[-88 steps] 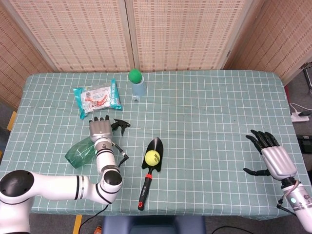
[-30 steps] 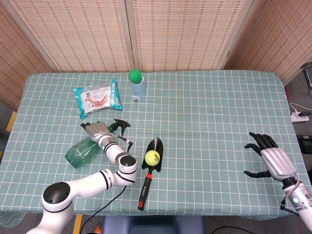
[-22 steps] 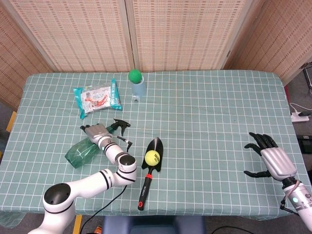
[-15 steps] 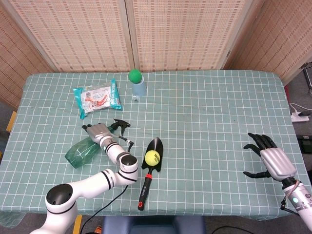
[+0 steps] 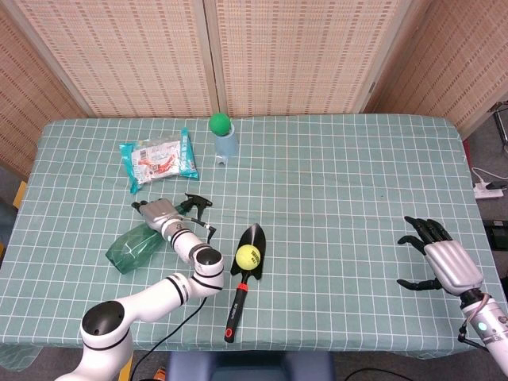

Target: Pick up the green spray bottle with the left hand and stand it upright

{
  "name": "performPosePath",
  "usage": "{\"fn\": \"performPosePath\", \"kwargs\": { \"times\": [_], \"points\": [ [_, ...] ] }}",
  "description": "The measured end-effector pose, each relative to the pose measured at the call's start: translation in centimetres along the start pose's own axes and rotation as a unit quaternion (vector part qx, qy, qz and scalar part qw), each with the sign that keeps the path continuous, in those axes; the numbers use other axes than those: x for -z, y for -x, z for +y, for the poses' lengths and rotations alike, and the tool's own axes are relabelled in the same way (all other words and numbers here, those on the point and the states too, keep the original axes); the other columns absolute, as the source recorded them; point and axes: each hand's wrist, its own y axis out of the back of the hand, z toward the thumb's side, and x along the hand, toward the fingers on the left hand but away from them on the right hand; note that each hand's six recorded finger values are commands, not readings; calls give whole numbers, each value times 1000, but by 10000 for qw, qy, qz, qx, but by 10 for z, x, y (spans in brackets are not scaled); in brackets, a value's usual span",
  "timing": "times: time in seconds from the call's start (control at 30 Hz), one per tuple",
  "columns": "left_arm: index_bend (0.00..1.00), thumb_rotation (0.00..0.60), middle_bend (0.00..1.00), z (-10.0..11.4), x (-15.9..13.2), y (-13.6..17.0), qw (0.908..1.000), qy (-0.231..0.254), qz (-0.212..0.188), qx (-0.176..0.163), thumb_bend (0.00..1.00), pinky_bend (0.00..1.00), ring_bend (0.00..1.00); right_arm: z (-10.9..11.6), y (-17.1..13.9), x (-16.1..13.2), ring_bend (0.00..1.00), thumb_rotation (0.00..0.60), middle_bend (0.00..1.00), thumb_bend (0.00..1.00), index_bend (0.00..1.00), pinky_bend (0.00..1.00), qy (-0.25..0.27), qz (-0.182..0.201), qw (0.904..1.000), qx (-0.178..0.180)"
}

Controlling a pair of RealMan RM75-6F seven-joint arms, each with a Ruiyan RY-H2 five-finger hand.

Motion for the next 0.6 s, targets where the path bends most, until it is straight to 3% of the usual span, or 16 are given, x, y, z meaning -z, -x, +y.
{"fn": "performPosePath", "kwargs": {
  "times": [0.37, 0.6],
  "points": [
    [245, 600, 226, -12, 8, -15, 9998, 52, 126, 124, 223, 27, 91, 0, -1, -1, 0, 600, 0, 0, 297, 0, 14, 40, 10000, 25],
    [391, 600, 286, -4, 6, -15, 9999, 104, 77, -91, 236, 28, 152, 1, 0, -2, 0, 600, 0, 0, 253, 14, 45, 75, 9999, 89]
  ]
}}
